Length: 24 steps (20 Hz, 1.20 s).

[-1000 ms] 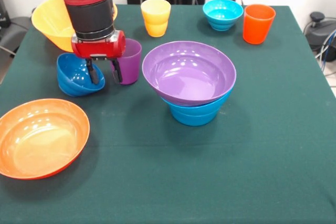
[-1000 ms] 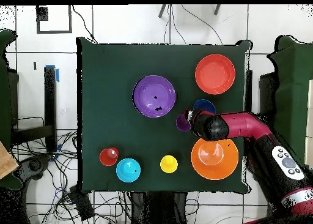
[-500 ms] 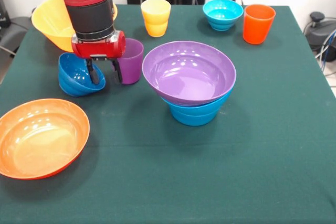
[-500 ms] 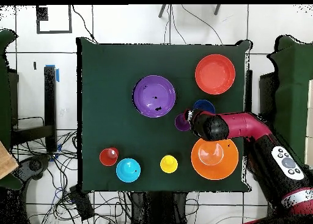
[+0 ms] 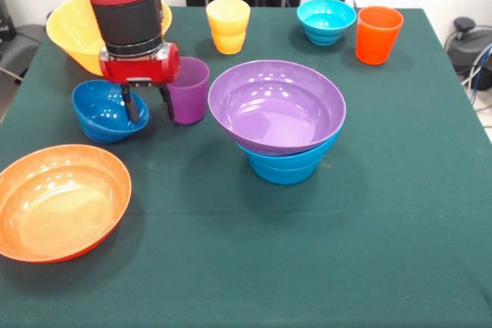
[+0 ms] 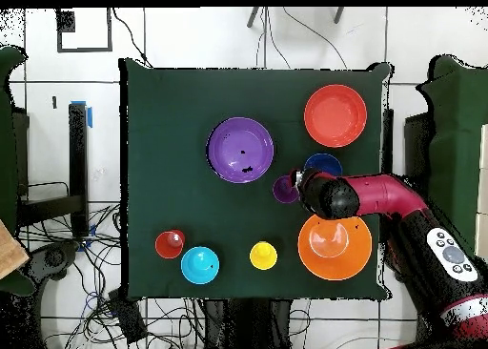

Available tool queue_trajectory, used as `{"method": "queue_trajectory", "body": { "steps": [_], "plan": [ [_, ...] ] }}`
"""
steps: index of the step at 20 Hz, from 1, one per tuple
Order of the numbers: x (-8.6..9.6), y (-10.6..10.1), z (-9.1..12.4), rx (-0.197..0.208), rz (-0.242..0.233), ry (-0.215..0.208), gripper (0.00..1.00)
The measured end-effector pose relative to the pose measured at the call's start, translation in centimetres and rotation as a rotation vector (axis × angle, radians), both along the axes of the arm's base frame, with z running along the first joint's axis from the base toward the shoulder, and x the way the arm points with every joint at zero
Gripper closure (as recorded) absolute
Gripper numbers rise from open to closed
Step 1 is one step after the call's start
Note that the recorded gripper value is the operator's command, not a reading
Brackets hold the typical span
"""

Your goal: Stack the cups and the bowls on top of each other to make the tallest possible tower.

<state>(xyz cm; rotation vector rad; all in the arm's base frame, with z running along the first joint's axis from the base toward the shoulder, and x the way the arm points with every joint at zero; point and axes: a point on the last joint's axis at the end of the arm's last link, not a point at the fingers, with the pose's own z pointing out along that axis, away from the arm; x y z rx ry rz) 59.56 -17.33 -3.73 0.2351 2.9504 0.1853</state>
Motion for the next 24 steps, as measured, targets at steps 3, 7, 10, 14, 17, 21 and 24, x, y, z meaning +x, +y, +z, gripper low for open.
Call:
{"method": "queue_trajectory", "body": {
  "steps": [3,7,10,14,17,21,24],
  "plan": [
    [0.5,-0.5,0.3,-0.01,-0.004,-0.009,0.0],
    [1.1,-1.2,0.5,-0.021,-0.013,-0.021,0.0],
    [1.5,-1.7,0.6,-0.028,-0.019,-0.029,0.0],
    [2.2,-2.4,0.7,-0.038,-0.03,-0.041,0.0],
    [2.6,-2.7,0.8,-0.042,-0.035,-0.046,0.0],
    [2.7,-3.0,0.7,-0.049,-0.039,-0.046,0.0],
    [2.8,-3.2,0.4,-0.054,-0.043,-0.044,0.0]
  ]
}}
